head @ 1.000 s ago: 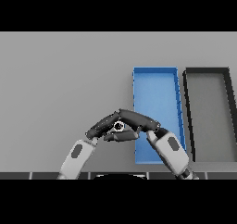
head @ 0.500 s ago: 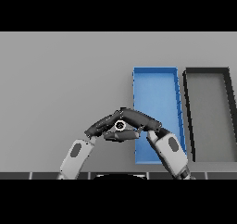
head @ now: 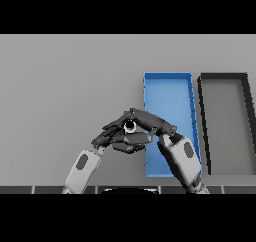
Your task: Pick up the blue pipe and place it into the blue bin.
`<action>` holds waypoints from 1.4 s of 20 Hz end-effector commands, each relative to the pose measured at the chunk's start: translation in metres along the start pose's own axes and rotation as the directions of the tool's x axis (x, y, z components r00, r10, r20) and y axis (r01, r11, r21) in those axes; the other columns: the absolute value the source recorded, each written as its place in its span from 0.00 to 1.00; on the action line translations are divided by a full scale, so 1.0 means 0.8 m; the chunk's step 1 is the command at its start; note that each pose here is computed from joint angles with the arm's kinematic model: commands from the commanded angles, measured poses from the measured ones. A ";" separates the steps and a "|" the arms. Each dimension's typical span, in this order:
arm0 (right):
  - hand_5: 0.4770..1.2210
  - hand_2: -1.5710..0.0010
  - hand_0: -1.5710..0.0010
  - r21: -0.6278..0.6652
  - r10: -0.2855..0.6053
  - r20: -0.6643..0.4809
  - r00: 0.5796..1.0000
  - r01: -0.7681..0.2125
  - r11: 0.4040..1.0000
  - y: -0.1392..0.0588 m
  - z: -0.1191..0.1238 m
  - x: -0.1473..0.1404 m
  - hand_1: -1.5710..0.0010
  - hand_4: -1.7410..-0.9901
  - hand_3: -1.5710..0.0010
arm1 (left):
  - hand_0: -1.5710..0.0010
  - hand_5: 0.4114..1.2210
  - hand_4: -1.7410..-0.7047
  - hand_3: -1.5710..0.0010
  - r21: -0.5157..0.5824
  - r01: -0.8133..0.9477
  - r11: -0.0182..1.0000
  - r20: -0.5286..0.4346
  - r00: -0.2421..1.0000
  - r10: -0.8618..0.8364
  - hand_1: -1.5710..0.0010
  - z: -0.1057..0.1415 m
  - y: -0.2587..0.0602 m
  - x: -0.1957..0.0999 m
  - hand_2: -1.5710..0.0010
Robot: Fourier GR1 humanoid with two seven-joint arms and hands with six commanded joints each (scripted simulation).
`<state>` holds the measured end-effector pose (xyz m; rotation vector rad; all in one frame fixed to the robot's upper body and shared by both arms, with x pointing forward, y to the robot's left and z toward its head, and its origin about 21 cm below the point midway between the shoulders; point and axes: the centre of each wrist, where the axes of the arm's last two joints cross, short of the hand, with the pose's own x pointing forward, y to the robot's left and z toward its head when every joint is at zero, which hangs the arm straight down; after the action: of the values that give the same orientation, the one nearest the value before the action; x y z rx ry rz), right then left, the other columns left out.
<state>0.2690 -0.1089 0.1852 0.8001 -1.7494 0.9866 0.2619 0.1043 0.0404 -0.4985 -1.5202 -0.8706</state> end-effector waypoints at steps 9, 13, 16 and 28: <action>1.00 0.00 0.00 -0.175 -0.073 0.173 0.982 0.104 0.979 -0.087 -0.008 0.107 0.00 0.32 0.00 | 1.00 0.07 0.76 1.00 -0.009 0.016 1.000 0.000 1.000 -0.016 1.00 0.007 -0.001 0.000 1.00; 1.00 0.00 0.00 -0.342 0.008 0.137 0.991 0.039 0.939 -0.134 0.005 0.112 0.00 0.32 0.00 | 1.00 0.07 0.76 1.00 -0.007 0.021 1.000 -0.005 1.000 -0.021 1.00 0.014 0.000 0.003 1.00; 1.00 0.00 0.00 -0.458 0.001 0.050 0.999 0.022 0.889 -0.161 0.023 0.098 0.00 0.32 0.00 | 1.00 0.08 0.76 1.00 0.010 0.015 1.000 -0.010 1.000 -0.015 1.00 0.015 0.002 0.002 1.00; 1.00 0.00 0.00 -0.678 -0.210 -0.357 0.910 -0.098 0.729 -0.160 0.116 -0.018 0.00 0.32 0.00 | 1.00 0.06 0.79 1.00 0.029 0.050 0.998 0.004 0.999 -0.050 1.00 0.015 0.010 -0.001 1.00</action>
<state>0.3443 -0.2489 0.1836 0.1353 -1.5216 0.3482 0.2606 0.1188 0.0416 -0.4430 -1.5537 -0.8849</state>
